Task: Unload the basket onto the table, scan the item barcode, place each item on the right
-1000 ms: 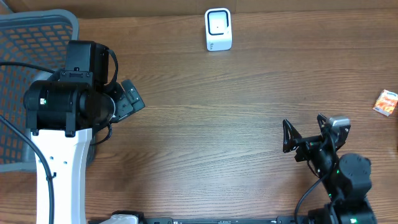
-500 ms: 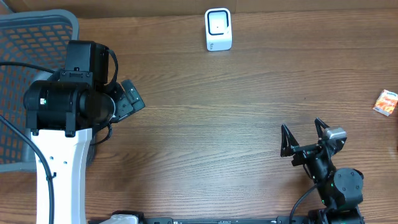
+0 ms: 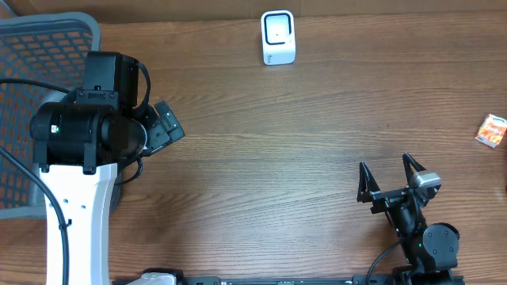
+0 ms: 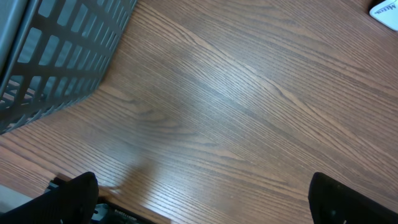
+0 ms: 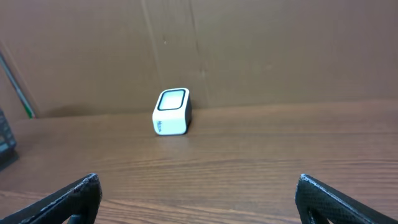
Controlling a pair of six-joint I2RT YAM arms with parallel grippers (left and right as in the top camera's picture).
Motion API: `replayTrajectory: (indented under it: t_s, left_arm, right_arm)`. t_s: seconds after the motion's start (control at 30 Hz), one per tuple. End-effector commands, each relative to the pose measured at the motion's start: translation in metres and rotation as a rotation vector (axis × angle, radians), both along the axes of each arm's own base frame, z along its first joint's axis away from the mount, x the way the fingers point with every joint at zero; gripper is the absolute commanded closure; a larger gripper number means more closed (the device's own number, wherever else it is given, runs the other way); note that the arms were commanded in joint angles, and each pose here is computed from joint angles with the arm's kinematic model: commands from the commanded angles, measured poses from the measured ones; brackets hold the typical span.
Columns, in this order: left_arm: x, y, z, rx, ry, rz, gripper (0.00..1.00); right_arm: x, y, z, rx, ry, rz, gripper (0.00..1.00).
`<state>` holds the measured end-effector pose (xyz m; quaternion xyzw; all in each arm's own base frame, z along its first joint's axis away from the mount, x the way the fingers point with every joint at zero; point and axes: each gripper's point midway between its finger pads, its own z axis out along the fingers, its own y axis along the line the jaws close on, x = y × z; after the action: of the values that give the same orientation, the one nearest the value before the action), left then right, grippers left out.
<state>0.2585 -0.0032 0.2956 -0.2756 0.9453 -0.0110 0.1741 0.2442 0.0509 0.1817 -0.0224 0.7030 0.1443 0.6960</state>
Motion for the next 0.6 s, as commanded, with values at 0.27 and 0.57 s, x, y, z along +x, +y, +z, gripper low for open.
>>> replayTrajectory:
  t_s: [0.27, 0.57]
  left_arm:
    - [0.0, 0.004, -0.001, 0.005, 0.0, 0.029, 0.0]
    - [0.0, 0.004, -0.001, 0.005, 0.0, 0.029, 0.0]
  right_arm:
    - [0.001, -0.027, -0.002, -0.006, -0.007, -0.127, 0.0]
    - [0.002, -0.034, -0.012, -0.078, 0.024, -0.157, 0.0]
